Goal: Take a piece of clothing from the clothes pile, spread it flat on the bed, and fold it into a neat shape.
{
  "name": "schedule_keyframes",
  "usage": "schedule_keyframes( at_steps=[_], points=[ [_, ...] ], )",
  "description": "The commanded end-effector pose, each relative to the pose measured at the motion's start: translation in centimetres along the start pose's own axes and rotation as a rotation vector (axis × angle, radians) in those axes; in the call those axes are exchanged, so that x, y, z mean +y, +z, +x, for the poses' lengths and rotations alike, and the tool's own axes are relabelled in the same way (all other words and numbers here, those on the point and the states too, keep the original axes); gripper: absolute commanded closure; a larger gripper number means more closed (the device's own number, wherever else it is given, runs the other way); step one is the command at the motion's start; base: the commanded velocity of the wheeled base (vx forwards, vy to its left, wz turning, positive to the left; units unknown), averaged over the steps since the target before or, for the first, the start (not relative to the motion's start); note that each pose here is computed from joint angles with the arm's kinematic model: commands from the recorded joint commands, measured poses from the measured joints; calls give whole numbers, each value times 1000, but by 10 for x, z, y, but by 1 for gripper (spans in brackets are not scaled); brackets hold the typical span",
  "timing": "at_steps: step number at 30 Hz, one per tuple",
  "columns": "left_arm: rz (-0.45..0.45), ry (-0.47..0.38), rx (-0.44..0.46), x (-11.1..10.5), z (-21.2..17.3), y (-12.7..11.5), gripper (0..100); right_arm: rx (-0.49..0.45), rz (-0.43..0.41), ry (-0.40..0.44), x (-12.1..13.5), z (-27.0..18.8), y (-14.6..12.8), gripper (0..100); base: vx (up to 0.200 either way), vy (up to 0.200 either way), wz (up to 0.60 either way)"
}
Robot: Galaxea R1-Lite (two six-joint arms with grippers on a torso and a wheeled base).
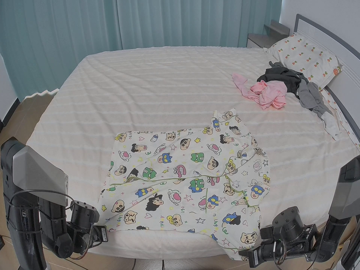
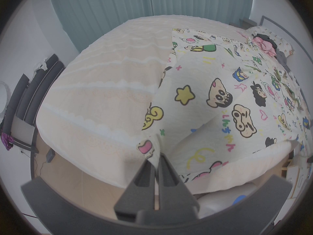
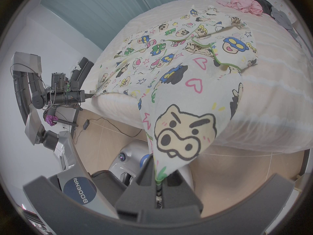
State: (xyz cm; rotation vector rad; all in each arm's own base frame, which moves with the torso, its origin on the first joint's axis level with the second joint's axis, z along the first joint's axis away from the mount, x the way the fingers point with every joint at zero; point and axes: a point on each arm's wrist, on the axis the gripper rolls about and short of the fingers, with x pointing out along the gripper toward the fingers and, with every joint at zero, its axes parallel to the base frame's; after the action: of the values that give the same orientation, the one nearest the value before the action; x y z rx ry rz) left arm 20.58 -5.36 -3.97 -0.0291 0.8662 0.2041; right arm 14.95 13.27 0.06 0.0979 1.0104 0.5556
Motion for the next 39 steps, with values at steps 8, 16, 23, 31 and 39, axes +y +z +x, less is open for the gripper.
schedule_keyframes(
  at_steps=[8,16,23,31,39],
  points=[
    [-136,-66,11,-14,-3,-7,100,-7,72,48,-3,-23,-7,100,0,0,0],
    [-128,-65,45,-15,-10,-19,100,34,91,36,-3,-24,-11,100,0,0,0],
    [-180,-91,-32,-18,-6,-5,100,-19,125,30,-7,-29,-5,100,0,0,0],
    [-319,-193,-192,-30,-15,32,100,-279,162,58,-11,-59,24,100,0,0,0],
    [-449,-199,-384,-34,4,87,100,-412,218,4,-22,-58,56,100,0,0,0]
  ],
)
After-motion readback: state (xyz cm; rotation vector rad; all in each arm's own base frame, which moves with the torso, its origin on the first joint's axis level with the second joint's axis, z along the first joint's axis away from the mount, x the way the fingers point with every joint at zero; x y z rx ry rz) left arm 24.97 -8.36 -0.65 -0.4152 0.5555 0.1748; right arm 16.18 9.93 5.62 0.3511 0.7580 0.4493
